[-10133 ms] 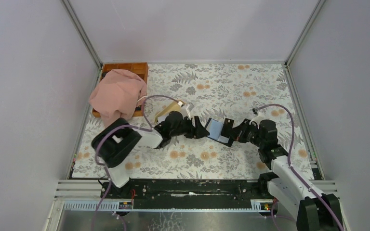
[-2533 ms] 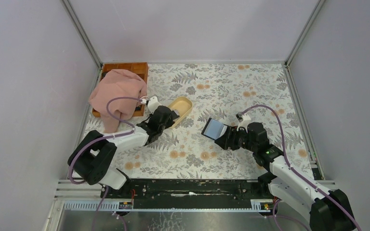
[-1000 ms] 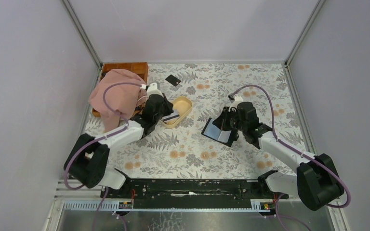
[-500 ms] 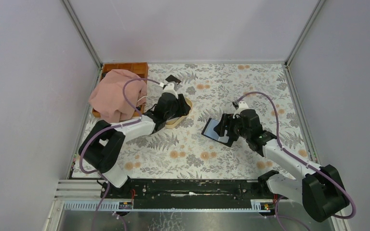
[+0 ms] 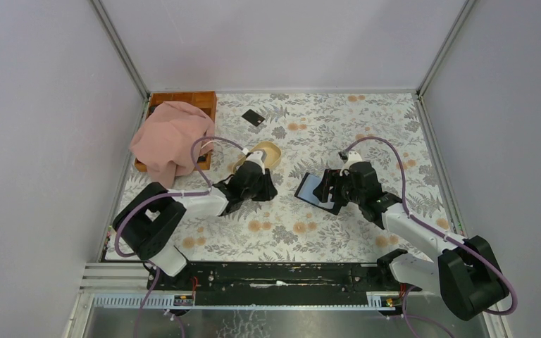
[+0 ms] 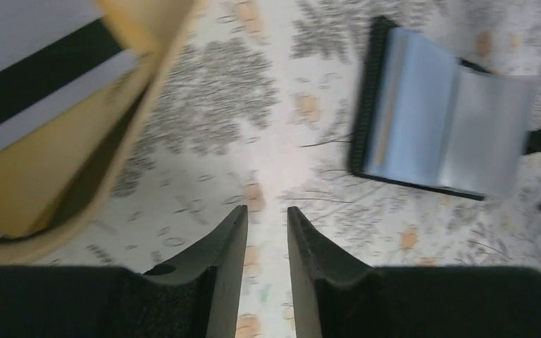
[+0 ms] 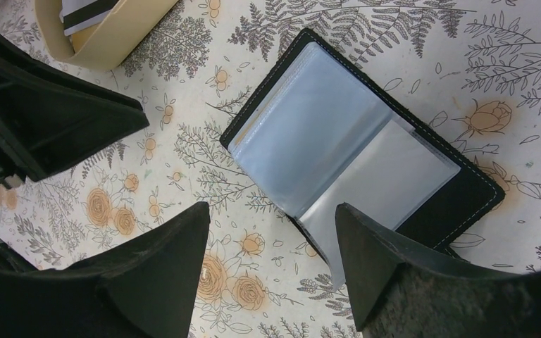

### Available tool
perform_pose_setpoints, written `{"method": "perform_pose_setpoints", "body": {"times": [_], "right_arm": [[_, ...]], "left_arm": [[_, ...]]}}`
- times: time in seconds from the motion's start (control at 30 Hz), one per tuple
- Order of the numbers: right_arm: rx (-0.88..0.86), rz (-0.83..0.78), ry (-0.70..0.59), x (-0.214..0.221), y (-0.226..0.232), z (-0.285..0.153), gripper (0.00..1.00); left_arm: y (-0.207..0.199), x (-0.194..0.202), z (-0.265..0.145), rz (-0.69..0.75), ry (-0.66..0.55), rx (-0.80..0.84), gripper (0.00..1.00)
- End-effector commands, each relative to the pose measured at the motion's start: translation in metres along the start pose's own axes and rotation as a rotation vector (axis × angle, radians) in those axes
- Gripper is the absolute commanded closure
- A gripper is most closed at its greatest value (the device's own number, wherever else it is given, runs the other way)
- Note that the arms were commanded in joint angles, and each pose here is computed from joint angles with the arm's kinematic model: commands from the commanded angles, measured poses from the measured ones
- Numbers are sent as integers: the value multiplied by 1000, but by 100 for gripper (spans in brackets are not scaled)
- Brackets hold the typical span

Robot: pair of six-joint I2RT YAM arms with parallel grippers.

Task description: Take the credit cards out of the card holder

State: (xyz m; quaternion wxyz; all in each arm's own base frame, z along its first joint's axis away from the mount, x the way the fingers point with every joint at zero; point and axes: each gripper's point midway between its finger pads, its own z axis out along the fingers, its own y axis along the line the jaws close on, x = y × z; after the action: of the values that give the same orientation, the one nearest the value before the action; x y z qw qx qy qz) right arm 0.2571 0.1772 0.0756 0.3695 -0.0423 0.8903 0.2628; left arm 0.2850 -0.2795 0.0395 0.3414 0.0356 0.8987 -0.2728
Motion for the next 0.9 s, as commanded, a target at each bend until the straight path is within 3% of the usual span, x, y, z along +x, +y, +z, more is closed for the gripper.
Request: {"method": "perform_pose_setpoints", "body": {"times": [0.0, 0.17, 0.53, 0.63, 0.7, 0.77, 0.87], "right_arm": [[-11, -8, -43, -9, 3, -1, 27], [-16, -4, -41, -6, 3, -1, 27], [24, 2, -36, -3, -5, 0, 27], [57, 3, -15, -1, -11, 0, 28], [45, -6, 0, 1, -9, 1, 37], [31, -4, 5, 0, -6, 4, 40], [70, -9, 30, -1, -6, 12, 30]], "left_arm": [[36, -3, -2, -75, -26, -68, 66], [61, -12, 2, -100, -47, -118, 68], [64, -55, 15, -78, -122, -176, 68], [57, -62, 9, -76, -146, -149, 68], [44, -60, 4, -78, -155, -92, 68], [33, -52, -1, -68, -161, -65, 68], [14, -36, -9, -49, -162, -43, 68]]}}
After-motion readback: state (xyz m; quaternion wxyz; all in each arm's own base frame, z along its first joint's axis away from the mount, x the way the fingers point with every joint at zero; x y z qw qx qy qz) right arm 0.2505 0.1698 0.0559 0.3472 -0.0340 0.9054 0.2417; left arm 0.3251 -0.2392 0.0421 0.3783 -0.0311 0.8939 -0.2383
